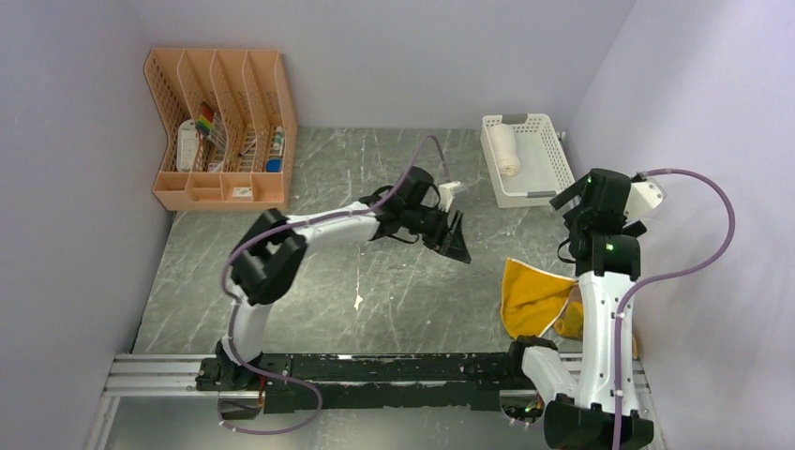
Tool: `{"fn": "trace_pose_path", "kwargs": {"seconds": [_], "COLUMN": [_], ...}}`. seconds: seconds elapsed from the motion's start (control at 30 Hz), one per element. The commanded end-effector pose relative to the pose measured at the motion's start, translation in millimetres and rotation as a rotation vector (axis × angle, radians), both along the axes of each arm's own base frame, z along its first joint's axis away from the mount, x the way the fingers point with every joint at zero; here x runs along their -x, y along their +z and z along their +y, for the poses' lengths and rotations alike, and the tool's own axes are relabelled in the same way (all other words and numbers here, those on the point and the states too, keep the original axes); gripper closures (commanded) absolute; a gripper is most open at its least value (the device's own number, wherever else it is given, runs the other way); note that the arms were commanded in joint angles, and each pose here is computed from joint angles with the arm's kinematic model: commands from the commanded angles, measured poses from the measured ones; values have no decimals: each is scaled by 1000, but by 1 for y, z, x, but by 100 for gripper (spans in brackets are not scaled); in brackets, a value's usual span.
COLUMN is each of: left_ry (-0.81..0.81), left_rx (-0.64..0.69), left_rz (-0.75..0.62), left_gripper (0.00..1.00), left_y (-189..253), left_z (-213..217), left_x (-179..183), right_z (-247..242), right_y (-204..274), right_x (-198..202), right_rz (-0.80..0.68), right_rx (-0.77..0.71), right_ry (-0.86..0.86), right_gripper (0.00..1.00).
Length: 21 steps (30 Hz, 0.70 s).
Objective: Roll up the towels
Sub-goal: Move the towel to the center of the board.
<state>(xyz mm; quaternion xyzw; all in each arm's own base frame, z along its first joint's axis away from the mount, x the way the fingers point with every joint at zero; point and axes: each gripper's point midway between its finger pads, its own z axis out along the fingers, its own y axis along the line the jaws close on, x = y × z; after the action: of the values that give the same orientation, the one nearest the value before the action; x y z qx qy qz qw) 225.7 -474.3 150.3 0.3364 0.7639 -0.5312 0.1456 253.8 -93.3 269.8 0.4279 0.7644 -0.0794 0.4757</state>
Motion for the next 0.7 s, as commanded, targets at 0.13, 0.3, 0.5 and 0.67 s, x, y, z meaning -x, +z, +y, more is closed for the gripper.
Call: {"fn": "trace_pose_path", "kwargs": {"seconds": [0.13, 0.3, 0.5, 0.67], "left_ry": [29, 60, 67, 74], "left_rx": [107, 109, 60, 51], "left_rz": [-17, -8, -12, -7], "left_gripper": [13, 13, 18, 29], "left_y": [-9, -28, -65, -88], "left_z": [-92, -127, -151, -158], "left_x": [-14, -23, -12, -6], "right_z": [-4, -9, -7, -6], "right_y": [14, 27, 28, 32], "right_x": [2, 4, 2, 2], "right_rz": [-68, -85, -94, -107], "right_rx": [31, 78, 80, 82], "right_ry": [-5, -7, 12, 20], "right_gripper": [0, 0, 0, 0]}}
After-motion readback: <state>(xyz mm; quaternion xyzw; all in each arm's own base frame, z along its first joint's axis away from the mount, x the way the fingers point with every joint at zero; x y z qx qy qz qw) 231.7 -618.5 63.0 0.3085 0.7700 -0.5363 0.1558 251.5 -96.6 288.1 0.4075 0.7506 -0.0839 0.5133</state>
